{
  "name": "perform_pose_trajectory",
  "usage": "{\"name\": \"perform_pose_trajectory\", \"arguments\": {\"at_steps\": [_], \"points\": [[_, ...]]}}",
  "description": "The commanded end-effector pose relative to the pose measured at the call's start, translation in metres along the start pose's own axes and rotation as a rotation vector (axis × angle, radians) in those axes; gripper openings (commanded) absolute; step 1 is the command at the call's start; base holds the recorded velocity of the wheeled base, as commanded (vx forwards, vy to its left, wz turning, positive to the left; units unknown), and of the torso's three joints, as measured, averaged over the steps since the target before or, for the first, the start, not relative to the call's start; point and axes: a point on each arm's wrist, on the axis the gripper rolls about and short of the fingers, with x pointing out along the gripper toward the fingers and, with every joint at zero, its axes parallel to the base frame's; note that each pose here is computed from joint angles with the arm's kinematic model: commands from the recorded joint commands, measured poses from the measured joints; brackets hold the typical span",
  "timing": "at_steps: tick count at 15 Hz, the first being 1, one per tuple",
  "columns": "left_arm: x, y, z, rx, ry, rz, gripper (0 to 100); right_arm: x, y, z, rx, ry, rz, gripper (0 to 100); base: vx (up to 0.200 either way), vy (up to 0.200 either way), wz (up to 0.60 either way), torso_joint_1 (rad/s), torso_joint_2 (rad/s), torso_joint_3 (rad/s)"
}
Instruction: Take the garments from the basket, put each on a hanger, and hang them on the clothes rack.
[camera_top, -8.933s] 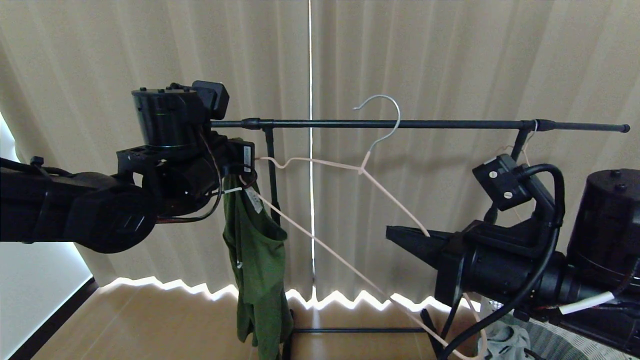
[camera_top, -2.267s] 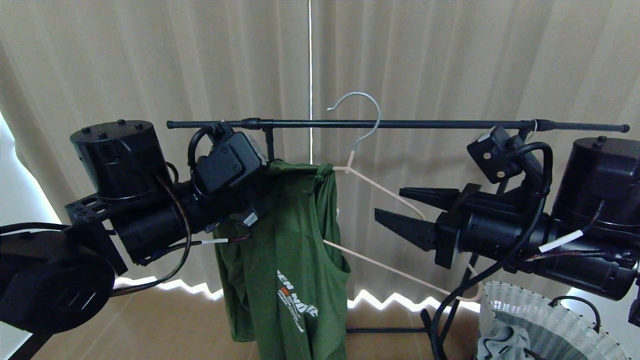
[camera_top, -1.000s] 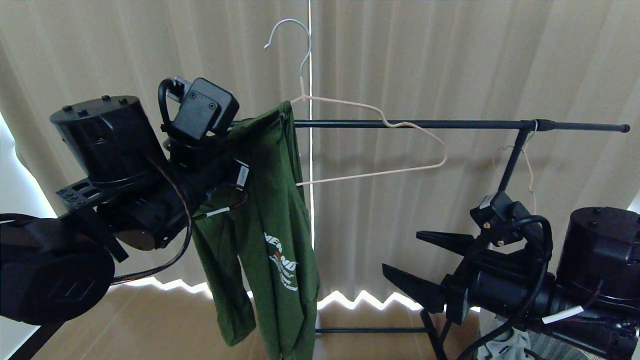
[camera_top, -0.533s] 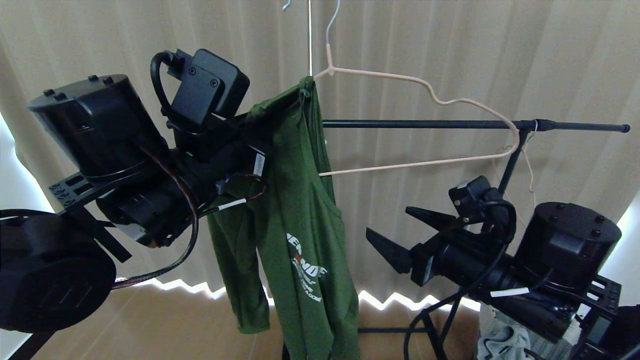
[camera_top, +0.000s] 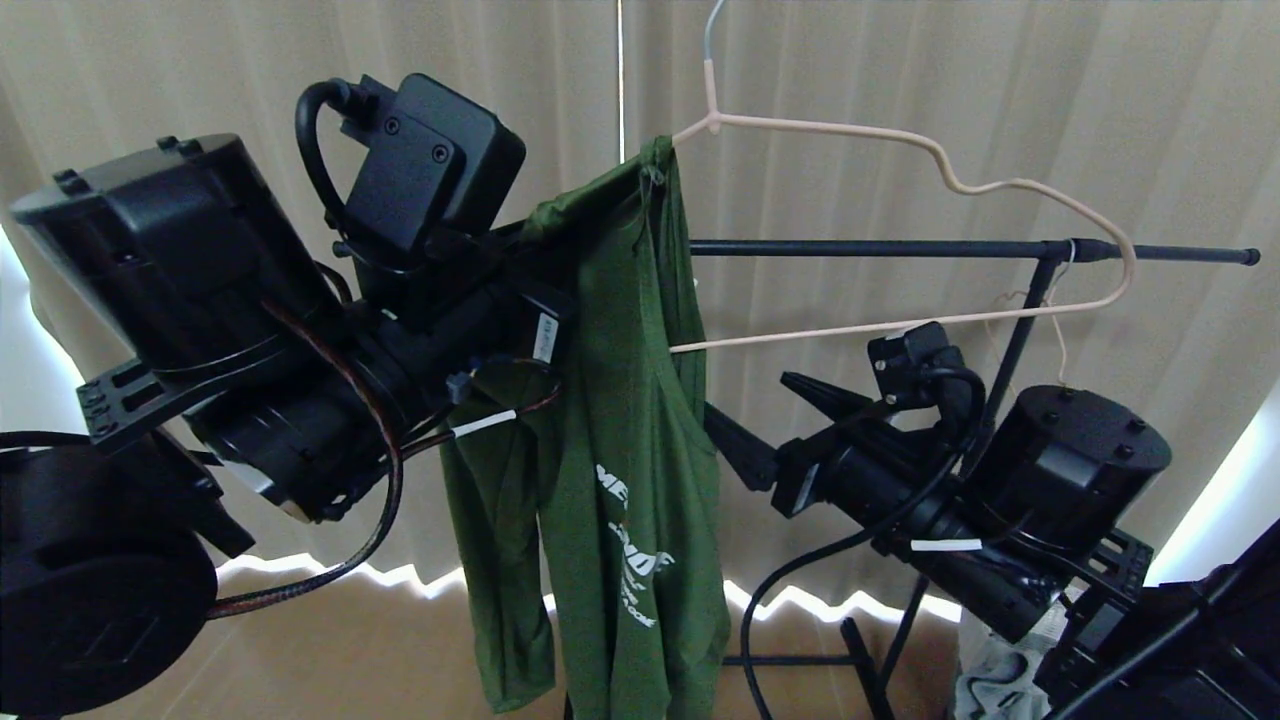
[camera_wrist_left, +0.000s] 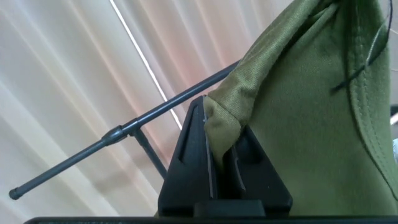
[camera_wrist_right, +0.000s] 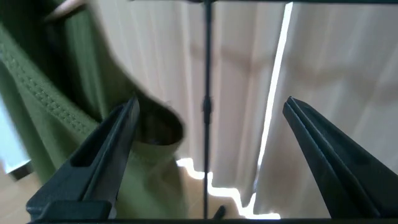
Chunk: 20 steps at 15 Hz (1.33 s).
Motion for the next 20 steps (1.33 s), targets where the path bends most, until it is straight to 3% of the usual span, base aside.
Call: {"name": "perform_pose_trajectory", "arguments": {"at_steps": [1, 6, 8, 12, 15, 18, 20], "points": [[0.000, 0.000, 0.001, -0.001, -0.004, -0.001, 0, 0.000, 0.008, -0.005, 0.001, 0.017, 0.030, 100, 0.000, 0.000, 0.00, 0.000, 0.00, 0.000], [-0.002, 0.002, 0.005, -0.004, -0.017, 0.006, 0, -0.013, 0.019, -0.024, -0.008, 0.110, 0.060, 100, 0.000, 0.000, 0.00, 0.000, 0.00, 0.000], [-0.002, 0.004, 0.007, -0.005, -0.022, 0.010, 0, -0.024, 0.016, -0.037, -0.014, 0.175, 0.049, 100, 0.000, 0.000, 0.00, 0.000, 0.00, 0.000], [-0.002, 0.005, 0.007, -0.001, -0.023, 0.016, 0, -0.042, 0.005, -0.044, -0.024, 0.241, 0.008, 100, 0.000, 0.000, 0.00, 0.000, 0.00, 0.000], [-0.002, 0.010, 0.003, 0.011, -0.006, 0.033, 0, -0.053, -0.013, -0.036, -0.027, 0.247, -0.063, 100, 0.000, 0.000, 0.00, 0.000, 0.00, 0.000], [-0.004, 0.030, -0.016, 0.114, 0.064, 0.096, 0, -0.072, -0.044, -0.014, -0.060, 0.218, -0.194, 100, 0.000, 0.000, 0.00, 0.000, 0.00, 0.000], [-0.007, 0.036, -0.027, 0.151, 0.106, 0.114, 0, -0.083, -0.057, -0.001, -0.074, 0.210, -0.260, 100, 0.000, 0.000, 0.00, 0.000, 0.00, 0.000]]}}
